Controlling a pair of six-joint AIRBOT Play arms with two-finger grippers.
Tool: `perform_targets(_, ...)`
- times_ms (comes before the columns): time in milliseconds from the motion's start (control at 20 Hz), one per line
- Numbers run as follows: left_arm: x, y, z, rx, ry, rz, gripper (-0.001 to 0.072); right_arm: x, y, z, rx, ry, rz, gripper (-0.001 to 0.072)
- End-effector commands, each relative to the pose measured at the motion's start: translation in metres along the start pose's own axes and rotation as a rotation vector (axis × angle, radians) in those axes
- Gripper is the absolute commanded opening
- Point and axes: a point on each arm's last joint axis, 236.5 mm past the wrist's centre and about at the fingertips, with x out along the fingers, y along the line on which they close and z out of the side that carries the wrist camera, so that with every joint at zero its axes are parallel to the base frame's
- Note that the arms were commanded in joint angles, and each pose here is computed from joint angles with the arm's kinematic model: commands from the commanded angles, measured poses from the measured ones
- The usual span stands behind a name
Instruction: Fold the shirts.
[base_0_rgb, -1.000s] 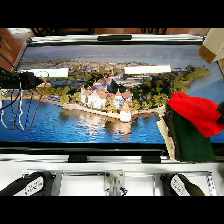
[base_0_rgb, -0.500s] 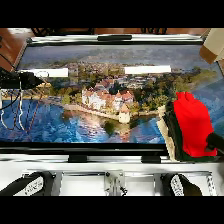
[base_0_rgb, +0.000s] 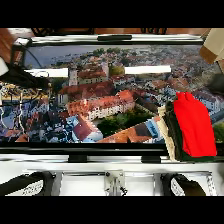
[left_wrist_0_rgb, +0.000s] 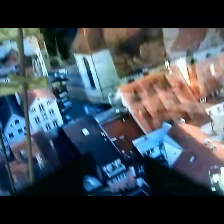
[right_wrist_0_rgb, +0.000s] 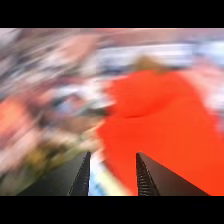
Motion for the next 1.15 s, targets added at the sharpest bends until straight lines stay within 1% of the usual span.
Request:
perform_targets(0, 0.022, -0.032, -0.036, -0.056, 0.212, -0.006, 0.071, 0.049, 0.091, -0.069, -0.262, 0.301, 0.058, 0.0634)
perform_targets(100, 0.026, -0.072, -0.054, -0.027, 0.262, -0.149, 0.0709, 0.074, 0.128, -0.1, -0.319, 0.401, 0.097, 0.0635)
perform_targets(150, 0.025, -0.083, -0.059, -0.025, 0.257, -0.181, 0.0707, 0.081, 0.138, -0.108, -0.313, 0.425, 0.104, 0.0635)
perform_targets(200, 0.023, -0.089, -0.06, -0.028, 0.222, -0.185, 0.0706, 0.085, 0.142, -0.111, -0.308, 0.434, 0.104, 0.0635)
perform_targets(350, 0.02, -0.087, -0.057, -0.118, 0.114, -0.166, 0.0706, 0.087, 0.146, -0.11, -0.302, 0.425, 0.117, 0.0635)
perform_targets(500, 0.023, -0.08, -0.064, -0.107, 0.129, -0.137, 0.0708, 0.088, 0.149, -0.106, -0.299, 0.408, 0.127, 0.0635)
perform_targets(1100, 0.023, -0.08, -0.064, -0.108, 0.126, -0.136, 0.0708, 0.088, 0.148, -0.106, -0.299, 0.408, 0.126, 0.0635)
